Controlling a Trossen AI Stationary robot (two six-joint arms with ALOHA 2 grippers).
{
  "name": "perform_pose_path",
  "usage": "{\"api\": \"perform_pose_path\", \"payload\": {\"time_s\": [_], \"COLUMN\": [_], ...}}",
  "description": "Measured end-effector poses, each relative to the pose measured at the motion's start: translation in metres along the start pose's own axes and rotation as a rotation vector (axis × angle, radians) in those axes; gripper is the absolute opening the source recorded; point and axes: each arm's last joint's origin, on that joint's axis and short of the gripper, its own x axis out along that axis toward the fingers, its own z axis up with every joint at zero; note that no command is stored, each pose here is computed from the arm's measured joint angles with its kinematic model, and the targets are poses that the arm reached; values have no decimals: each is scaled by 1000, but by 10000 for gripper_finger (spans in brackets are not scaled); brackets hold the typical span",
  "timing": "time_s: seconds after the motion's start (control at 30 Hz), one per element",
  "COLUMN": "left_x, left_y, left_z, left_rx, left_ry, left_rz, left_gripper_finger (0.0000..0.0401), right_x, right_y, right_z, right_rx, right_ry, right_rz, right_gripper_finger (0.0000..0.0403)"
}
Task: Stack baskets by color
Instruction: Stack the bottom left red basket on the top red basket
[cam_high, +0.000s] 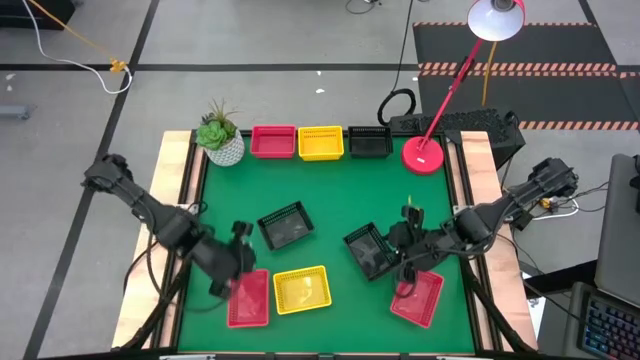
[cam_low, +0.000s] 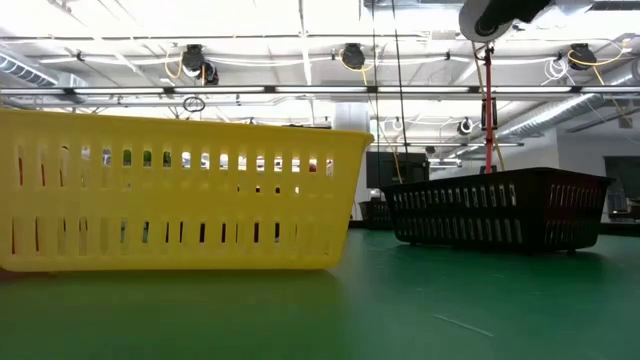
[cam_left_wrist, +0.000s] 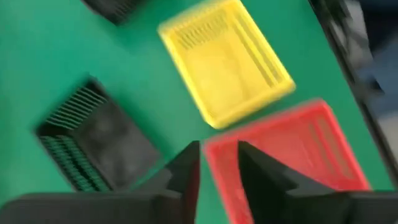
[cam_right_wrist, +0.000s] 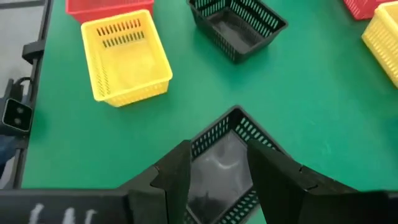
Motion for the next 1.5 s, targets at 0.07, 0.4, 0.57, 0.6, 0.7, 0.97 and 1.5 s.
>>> {"api": "perform_pose_path", "payload": {"time_s": [0.07,0.4,0.57,0.6,0.7,0.97,1.5], "left_x": [4,43,57,59,70,95,109], "left_y": [-13,-70,-83,-84,-87,-93,-90], "left_z": [4,-13,-21,-22,-24,-34,-48], "left_rx": [24,410,566,581,603,639,710], "left_ry": [66,370,451,459,489,507,521], "left_rz": [-15,-147,-175,-174,-170,-172,-195], "left_gripper_finger": [153,235,227,223,209,167,62], "right_x": [6,20,20,20,20,19,19], "right_y": [1,2,3,3,3,4,3], "right_z": [-7,-15,-14,-14,-14,-14,-14], "right_rx": [-5,-90,-112,-113,-113,-114,-124], "right_ry": [3,-35,-50,-50,-50,-50,-50], "right_rz": [4,27,33,33,33,34,33], "right_gripper_finger": [150,150,150,150,150,150,150]}}
